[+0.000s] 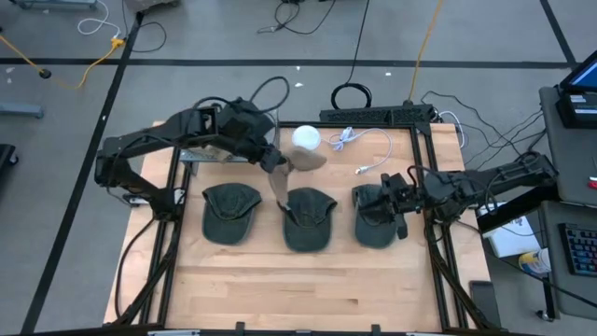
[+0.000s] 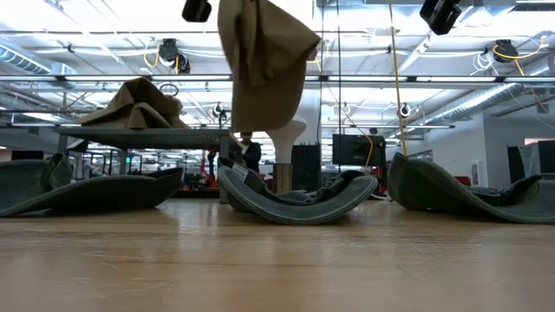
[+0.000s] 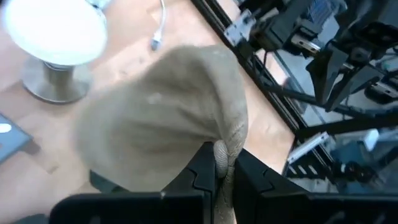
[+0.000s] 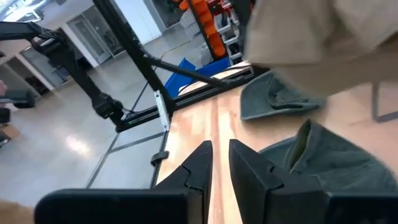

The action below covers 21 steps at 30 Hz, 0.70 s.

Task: Pick & Place hat
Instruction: Stack the brown cap on the stacked brown caps on the shelf

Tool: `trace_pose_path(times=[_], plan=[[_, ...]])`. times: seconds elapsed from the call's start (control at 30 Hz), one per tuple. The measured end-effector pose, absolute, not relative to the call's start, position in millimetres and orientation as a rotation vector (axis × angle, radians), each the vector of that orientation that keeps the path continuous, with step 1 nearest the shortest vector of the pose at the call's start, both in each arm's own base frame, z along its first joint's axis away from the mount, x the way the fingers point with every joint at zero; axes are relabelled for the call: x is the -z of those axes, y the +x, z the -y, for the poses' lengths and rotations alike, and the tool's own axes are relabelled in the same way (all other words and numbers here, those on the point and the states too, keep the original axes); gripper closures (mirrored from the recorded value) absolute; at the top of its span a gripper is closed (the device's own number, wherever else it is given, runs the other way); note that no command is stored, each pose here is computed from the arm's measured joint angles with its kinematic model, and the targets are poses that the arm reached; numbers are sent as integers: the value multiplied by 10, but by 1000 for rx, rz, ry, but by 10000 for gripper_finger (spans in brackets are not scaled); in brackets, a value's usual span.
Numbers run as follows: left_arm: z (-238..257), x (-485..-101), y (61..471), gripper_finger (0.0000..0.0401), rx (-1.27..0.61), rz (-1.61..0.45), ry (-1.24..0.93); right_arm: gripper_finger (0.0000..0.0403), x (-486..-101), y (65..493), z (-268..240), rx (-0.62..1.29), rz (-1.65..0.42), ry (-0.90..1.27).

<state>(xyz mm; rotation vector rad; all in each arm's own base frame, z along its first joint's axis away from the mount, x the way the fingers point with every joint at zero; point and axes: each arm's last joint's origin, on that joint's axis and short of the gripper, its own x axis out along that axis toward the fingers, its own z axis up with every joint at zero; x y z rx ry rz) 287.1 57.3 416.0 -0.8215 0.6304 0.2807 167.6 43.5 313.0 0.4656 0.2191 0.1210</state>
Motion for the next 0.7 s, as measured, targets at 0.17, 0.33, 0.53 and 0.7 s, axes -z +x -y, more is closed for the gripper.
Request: trace_pose_path(times=[0.17,0.33,0.53,0.7], plan=[[-556,-4322,2675,380,-334,-546,-813,359,-3145,1671,-380,-95,-201,451],[-537,-4481,2481,380,-380,-447,-786,360,-3147,1675,-341,-74,-193,437],[-557,-4664,2183,380,-488,-314,-748,360,-3150,1679,-325,-69,-187,394],[-564,-4784,1956,380,-586,-218,-678,360,-3150,1679,-325,-69,-187,393]])
